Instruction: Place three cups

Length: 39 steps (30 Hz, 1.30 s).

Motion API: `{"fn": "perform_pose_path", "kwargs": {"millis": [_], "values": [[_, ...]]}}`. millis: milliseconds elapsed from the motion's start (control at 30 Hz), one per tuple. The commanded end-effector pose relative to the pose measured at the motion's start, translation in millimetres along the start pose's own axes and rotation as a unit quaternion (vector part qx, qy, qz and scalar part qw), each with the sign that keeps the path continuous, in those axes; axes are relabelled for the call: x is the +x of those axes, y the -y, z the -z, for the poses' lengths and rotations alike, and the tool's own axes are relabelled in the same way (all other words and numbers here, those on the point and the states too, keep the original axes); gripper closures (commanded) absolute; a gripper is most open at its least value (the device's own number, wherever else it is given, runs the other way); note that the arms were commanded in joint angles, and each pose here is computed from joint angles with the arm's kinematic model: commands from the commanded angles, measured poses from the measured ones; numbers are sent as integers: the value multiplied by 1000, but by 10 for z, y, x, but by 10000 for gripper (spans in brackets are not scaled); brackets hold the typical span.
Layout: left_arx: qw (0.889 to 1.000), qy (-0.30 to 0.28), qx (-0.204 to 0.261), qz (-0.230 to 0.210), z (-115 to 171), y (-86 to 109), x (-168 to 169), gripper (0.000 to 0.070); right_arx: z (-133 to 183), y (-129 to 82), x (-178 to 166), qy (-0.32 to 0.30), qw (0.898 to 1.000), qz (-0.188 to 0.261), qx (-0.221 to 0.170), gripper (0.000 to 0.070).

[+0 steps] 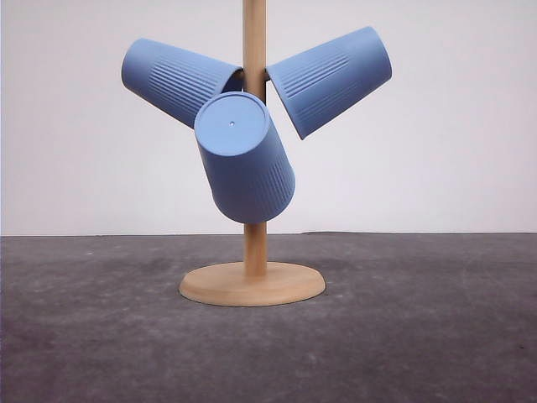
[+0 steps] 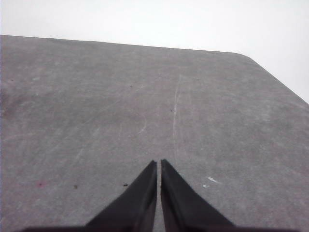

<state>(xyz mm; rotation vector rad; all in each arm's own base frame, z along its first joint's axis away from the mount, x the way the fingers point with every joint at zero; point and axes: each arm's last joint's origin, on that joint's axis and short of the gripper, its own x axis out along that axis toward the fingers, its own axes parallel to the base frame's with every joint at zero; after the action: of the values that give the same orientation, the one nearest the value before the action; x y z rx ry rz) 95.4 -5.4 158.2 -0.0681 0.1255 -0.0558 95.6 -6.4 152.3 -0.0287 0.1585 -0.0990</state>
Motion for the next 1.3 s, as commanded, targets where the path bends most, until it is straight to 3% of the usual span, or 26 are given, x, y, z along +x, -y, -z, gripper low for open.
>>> {"fn": "perform_pose_path", "kwargs": {"millis": [0, 1267], "values": [[1000, -1, -2, 1, 36, -1, 13, 700, -1, -2, 2, 4, 1000, 0, 5, 688], [1000, -1, -2, 1, 36, -1, 13, 700, -2, -1, 2, 5, 1000, 0, 5, 687]]}}
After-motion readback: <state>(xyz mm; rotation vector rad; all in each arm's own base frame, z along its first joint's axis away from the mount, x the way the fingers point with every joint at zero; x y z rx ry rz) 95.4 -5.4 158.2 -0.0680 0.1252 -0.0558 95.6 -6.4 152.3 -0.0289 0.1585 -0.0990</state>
